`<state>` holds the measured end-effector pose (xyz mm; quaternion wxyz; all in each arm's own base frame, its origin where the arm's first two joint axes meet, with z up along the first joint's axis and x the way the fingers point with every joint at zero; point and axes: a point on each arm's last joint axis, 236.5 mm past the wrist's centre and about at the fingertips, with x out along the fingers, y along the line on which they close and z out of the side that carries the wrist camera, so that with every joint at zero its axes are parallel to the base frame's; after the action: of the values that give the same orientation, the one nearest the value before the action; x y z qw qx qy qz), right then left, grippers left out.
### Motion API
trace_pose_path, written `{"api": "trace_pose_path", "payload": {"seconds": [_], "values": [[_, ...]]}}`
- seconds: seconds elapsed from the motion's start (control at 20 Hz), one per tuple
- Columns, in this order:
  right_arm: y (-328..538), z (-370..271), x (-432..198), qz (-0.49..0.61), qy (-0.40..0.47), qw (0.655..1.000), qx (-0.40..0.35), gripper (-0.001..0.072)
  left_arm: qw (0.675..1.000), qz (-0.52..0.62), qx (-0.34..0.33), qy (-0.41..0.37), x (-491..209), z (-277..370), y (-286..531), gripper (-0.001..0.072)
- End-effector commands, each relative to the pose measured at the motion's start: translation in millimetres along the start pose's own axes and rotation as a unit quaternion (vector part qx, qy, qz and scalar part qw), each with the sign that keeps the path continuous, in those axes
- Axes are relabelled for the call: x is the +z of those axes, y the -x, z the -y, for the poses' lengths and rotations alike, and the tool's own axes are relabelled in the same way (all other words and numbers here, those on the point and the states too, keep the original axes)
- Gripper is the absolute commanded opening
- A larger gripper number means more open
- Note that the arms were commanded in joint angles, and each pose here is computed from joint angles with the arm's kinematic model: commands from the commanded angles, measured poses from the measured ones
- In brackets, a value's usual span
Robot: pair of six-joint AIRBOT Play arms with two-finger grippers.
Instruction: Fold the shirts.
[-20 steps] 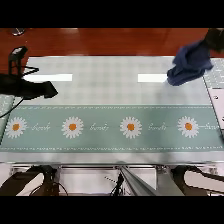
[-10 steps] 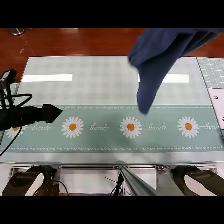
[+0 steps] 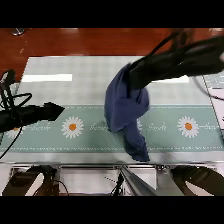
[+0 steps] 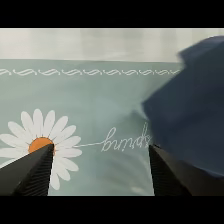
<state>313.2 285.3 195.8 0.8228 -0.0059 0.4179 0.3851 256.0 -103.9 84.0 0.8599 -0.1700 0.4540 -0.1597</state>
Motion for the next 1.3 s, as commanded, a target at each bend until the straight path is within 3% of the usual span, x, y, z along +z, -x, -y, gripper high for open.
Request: {"api": "trace_pose_path", "payload": {"seconds": [0.0, 0.1, 0.2, 0.25, 0.3, 0.35, 0.45, 0.55, 0.65, 0.75, 0.85, 1.0, 1.25], "values": [[-66.0, 41.6, -65.2, -0.108, -0.042, 0.991, -0.063, 0.0027, 1.0, -0.015, -0.005, 0.006, -10.6, -0.3, -6.0, 0.0702], [-75.6, 91.8, -105.3, -0.175, -0.06, 0.97, -0.157, 0.0027, 0.999, -0.045, -0.017, 0.011, -31.4, 2.8, -17.0, 0.0702], [-87.3, 104.1, -138.3, -0.22, -0.086, 0.956, -0.173, 0.0032, 0.996, -0.078, -0.038, 0.015, -56.3, 10.9, -30.5, 0.0702], [-94.5, 101.5, -151.9, -0.239, -0.096, 0.952, -0.163, 0.0222, 0.995, -0.091, -0.045, 0.015, -66.8, 13.6, -37.3, 0.0702], [-97.2, 101.0, -161.6, -0.259, -0.093, 0.948, -0.159, 0.0577, 0.993, -0.105, -0.048, 0.011, -77.5, 15.4, -44.7, 0.0702], [-93.8, 105.1, -167.5, -0.275, -0.077, 0.944, -0.163, 0.0623, 0.992, -0.119, -0.05, 0.007, -86.0, 16.9, -50.9, 0.0702], [-61.9, 132.7, -165.7, -0.292, -0.063, 0.931, -0.21, 0.0623, 0.99, -0.14, -0.025, -0.013, -91.2, 5.2, -60.4, 0.0701], [1.1, 189.2, -143.5, -0.239, -0.075, 0.919, -0.303, 0.0621, 0.988, -0.147, 0.013, 0.042, -87.9, -17.2, -66.0, 0.0701], [60.8, 239.6, -143.8, -0.143, -0.179, 0.907, -0.353, 0.0621, 0.983, -0.159, -0.016, 0.091, -93.4, -7.0, -76.3, 0.0702], [74.8, 262.4, -174.1, -0.06, -0.297, 0.893, -0.332, 0.062, 0.976, -0.15, -0.063, 0.142, -97.2, 12.5, -99.7, 0.0702], [51.8, 254.7, -210.4, -0.024, -0.382, 0.885, -0.263, 0.0619, 0.966, -0.142, -0.113, 0.182, -95.1, 35.2, -125.2, 0.0702], [15.3, 223.1, -241.3, -0.044, -0.406, 0.896, -0.175, 0.062, 0.959, -0.172, -0.124, 0.19, -105.5, 48.7, -156.2, 0.0701], [4.3, 211.8, -241.0, -0.049, -0.398, 0.903, -0.157, 0.0619, 0.956, -0.192, -0.105, 0.196, -94.1, 48.0, -193.6, 0.07]]}}
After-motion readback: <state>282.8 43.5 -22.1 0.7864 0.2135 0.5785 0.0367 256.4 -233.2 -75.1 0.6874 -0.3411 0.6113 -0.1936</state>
